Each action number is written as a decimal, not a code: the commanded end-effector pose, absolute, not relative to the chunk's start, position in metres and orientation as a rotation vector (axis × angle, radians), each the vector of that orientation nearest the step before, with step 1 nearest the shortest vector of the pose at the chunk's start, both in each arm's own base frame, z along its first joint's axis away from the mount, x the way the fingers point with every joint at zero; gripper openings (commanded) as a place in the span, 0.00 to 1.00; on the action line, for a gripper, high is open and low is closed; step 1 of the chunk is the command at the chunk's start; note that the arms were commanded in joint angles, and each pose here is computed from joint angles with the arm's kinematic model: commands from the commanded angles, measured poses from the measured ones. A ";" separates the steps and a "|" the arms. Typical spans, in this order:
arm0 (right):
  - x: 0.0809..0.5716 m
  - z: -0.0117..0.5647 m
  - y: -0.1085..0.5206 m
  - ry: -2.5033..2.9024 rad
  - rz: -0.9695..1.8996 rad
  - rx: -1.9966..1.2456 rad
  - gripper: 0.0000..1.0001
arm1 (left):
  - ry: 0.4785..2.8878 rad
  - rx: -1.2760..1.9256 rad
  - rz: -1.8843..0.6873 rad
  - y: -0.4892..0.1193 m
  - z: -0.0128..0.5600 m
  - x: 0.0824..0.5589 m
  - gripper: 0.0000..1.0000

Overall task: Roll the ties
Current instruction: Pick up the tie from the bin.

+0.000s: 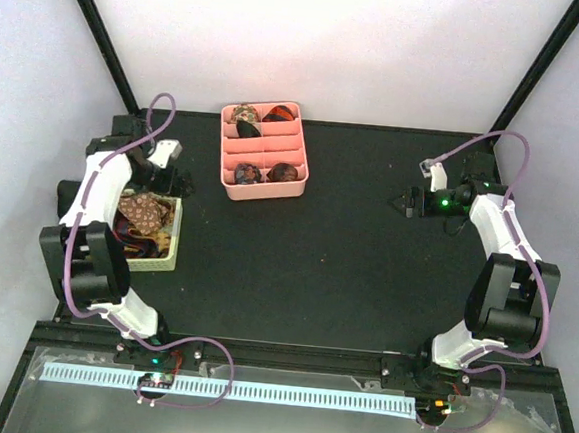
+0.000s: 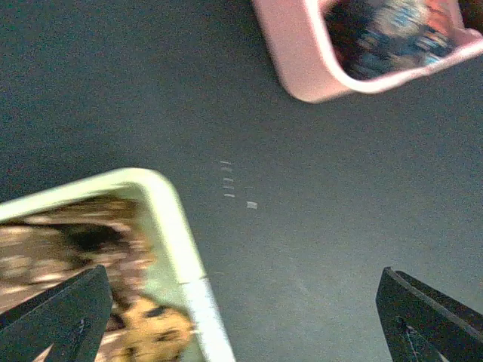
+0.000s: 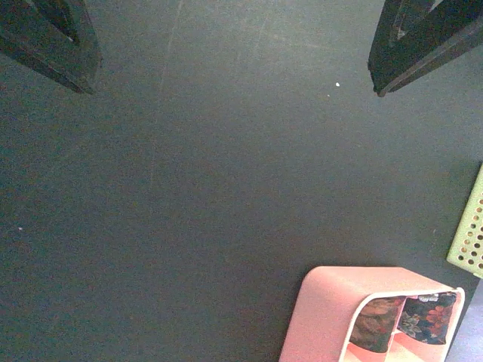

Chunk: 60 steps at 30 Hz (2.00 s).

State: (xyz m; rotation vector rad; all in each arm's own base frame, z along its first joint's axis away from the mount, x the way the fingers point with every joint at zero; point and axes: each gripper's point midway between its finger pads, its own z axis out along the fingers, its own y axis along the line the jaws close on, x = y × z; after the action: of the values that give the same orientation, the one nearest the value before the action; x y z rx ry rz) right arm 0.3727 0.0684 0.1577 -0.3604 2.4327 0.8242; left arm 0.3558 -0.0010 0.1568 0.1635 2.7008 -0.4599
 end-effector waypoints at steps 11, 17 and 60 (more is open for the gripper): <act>0.373 0.172 0.063 2.479 0.728 -0.522 1.00 | 2.771 -0.353 0.349 0.183 0.196 0.301 0.99; 0.382 0.174 0.058 2.517 0.702 -0.570 1.00 | 2.811 -0.225 0.284 0.175 0.170 0.300 0.98; 0.374 0.239 0.082 2.242 0.712 -0.742 1.00 | 1.876 0.622 -0.321 -0.044 0.437 0.342 0.02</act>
State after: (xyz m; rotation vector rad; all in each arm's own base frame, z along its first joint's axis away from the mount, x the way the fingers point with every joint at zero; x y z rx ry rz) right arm 0.3737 0.0678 0.2260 -0.6965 2.3667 0.6489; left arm 0.3723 0.0188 0.3641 0.4316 2.1300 -0.1761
